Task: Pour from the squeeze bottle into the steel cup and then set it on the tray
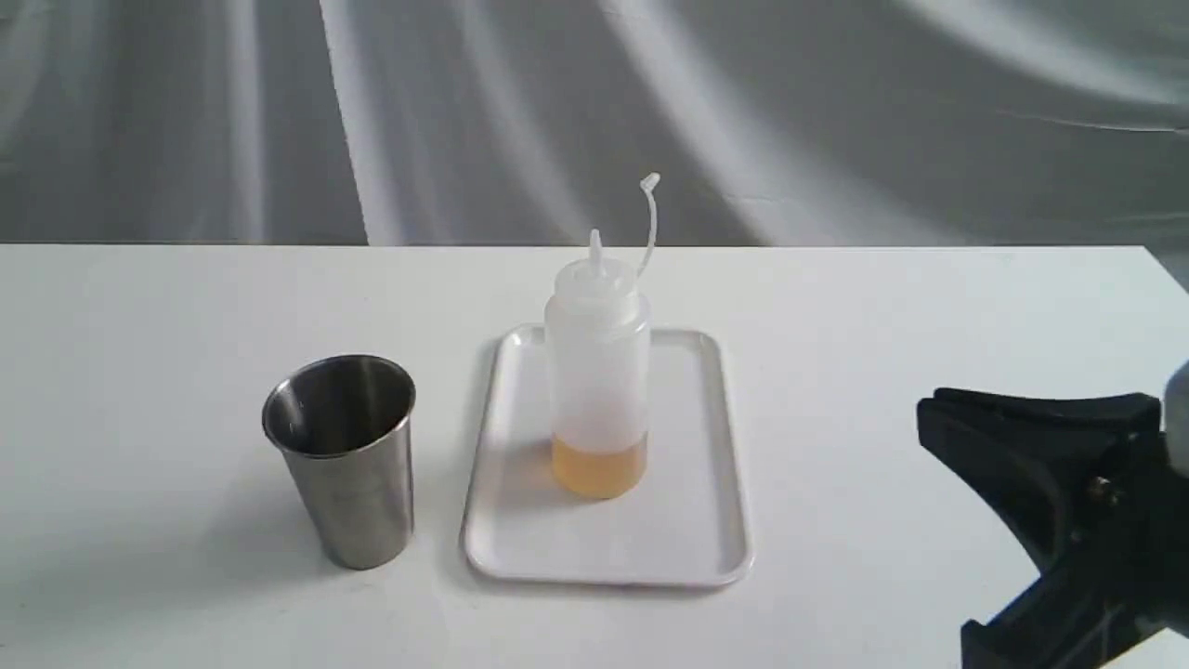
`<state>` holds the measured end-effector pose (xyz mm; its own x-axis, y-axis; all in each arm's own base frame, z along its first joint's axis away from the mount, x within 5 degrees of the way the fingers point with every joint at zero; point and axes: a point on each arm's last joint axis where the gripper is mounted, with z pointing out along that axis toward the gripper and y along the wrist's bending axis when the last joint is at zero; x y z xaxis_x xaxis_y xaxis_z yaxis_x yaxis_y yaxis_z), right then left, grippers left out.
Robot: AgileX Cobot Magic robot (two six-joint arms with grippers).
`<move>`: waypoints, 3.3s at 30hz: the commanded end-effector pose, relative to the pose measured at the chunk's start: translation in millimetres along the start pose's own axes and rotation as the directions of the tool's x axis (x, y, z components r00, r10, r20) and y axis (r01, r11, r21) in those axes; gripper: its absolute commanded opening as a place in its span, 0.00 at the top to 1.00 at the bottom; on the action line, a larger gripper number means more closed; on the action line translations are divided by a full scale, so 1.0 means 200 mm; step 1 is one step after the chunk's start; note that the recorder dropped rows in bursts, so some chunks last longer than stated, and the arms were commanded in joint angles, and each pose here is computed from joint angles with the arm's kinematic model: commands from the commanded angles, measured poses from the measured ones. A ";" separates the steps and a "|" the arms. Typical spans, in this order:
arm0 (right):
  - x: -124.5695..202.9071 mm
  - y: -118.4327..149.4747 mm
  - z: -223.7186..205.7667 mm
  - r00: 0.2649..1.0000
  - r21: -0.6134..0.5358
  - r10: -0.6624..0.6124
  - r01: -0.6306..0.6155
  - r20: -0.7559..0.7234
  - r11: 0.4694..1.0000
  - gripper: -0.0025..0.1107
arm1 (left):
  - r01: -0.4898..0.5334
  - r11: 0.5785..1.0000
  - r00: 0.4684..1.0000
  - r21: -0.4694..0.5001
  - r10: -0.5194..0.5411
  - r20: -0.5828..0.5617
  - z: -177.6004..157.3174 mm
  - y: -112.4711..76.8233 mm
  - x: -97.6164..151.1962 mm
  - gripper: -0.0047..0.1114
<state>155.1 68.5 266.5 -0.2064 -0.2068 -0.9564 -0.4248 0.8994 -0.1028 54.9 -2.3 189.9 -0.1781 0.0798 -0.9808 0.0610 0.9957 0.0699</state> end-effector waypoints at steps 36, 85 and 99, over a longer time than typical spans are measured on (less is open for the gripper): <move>0.39 -0.08 -0.38 0.993 0.303 -0.027 -0.011 0.119 0.953 0.98 | 0.003 1.000 1.000 0.006 -0.003 0.005 0.00 0.00 0.00 0.96; 0.54 -0.05 -0.42 1.000 0.321 -0.024 0.025 -0.008 0.947 0.98 | 0.002 1.000 1.000 0.006 -0.002 0.005 0.00 0.00 0.00 0.96; 0.54 -0.05 -0.42 1.000 0.321 -0.024 0.025 -0.008 0.947 0.98 | 0.004 1.000 1.000 0.006 -0.004 0.005 0.00 0.00 0.00 0.96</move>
<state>63.4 5.5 188.9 -0.2034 -0.2232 -0.9533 -0.1308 0.9711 -0.1995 54.9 -2.3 189.9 -0.1781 0.0798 -0.9808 0.0610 0.9957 0.0699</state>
